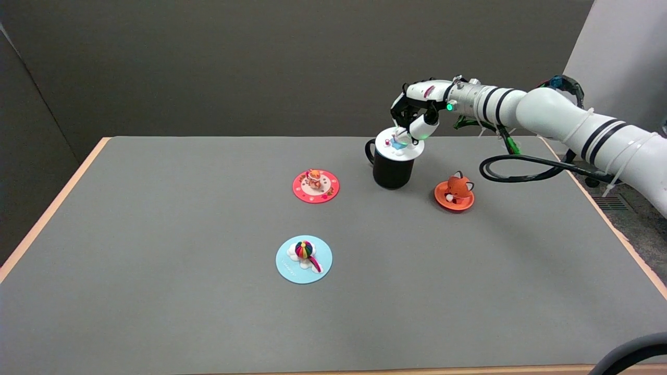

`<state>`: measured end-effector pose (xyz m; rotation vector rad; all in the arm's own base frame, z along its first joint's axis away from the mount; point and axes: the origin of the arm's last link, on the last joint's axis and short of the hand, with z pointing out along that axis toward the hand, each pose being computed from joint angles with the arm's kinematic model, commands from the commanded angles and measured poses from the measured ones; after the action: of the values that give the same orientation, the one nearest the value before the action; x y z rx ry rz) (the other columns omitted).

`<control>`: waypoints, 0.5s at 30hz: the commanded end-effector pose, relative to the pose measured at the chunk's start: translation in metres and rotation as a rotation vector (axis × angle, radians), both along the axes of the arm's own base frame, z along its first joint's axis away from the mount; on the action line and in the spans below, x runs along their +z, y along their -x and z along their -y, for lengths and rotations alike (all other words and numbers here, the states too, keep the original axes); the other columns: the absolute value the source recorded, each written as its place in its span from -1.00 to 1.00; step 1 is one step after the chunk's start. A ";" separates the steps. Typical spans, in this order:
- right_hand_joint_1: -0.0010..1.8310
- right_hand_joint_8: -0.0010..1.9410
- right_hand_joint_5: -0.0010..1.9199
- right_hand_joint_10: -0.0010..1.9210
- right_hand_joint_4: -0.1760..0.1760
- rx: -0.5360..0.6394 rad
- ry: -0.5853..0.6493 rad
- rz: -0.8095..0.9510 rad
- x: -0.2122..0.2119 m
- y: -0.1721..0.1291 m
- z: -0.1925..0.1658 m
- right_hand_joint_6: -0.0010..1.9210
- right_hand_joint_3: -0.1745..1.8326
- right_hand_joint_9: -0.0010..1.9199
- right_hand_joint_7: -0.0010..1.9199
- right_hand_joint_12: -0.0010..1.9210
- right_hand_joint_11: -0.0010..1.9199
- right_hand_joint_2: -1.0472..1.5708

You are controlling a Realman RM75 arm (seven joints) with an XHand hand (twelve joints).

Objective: Place the white cup lid onto the cup.

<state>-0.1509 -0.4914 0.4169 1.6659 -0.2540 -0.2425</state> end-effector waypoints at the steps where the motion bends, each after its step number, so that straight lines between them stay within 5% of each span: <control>1: 0.05 -0.69 -0.13 -0.76 1.00 0.002 0.002 0.001 0.000 0.001 0.000 0.36 -0.36 -0.17 -0.03 -0.73 -0.48 0.54; 15: 0.08 -0.70 -0.06 -0.77 1.00 0.004 0.007 0.012 0.000 0.003 -0.001 0.24 -0.40 -0.17 -0.02 -0.71 -0.49 0.52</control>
<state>-0.1525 -0.4910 0.4164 1.6650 -0.2558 -0.2400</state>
